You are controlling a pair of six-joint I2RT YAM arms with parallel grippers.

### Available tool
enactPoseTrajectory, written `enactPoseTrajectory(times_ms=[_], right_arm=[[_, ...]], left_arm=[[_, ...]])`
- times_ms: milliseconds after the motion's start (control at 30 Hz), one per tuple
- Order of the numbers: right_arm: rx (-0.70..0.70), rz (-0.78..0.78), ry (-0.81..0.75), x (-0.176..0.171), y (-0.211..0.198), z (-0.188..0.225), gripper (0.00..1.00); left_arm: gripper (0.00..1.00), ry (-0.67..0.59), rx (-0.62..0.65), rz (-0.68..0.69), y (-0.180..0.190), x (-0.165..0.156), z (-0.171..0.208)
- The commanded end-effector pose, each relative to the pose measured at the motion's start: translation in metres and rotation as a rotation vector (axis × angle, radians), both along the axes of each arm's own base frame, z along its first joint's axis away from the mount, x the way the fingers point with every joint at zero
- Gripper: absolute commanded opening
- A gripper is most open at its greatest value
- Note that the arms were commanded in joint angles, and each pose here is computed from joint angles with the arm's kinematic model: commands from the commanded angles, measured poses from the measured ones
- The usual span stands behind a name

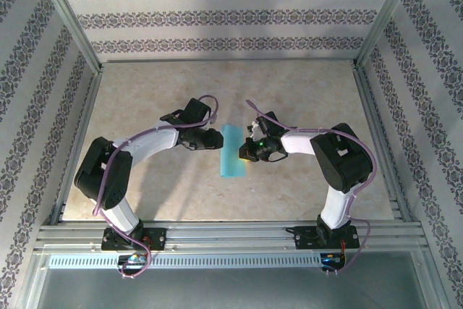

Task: Fold a paper plane with a square sheet of paper (fold left side to right side)
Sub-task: Hold the square sheet of paper at the center of the table, then first fold the square sheet of paper in half at the center of the table.

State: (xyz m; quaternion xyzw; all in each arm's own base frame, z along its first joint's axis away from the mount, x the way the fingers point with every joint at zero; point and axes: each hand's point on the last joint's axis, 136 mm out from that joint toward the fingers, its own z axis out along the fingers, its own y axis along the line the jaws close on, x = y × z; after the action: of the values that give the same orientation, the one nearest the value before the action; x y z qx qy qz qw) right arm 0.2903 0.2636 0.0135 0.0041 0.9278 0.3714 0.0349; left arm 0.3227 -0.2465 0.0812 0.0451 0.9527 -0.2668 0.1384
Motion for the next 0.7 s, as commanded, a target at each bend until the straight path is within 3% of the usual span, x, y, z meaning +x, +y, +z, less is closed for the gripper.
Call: enactPoseTrajectory(times_ms=[0, 200, 667], right_arm=[[-0.17, -0.009, 0.078, -0.02, -0.024, -0.042, 0.0], [-0.175, -0.006, 0.08, -0.02, -0.023, -0.043, 0.0], [-0.209, 0.011, 0.086, -0.023, -0.027, -0.047, 0.0]], left_arm=[[0.26, 0.003, -0.157, -0.077, -0.029, -0.006, 0.001], [0.15, 0.025, -0.267, -0.118, -0.054, -0.008, -0.004], [0.12, 0.101, -0.053, -0.017, -0.014, -0.011, -0.072]])
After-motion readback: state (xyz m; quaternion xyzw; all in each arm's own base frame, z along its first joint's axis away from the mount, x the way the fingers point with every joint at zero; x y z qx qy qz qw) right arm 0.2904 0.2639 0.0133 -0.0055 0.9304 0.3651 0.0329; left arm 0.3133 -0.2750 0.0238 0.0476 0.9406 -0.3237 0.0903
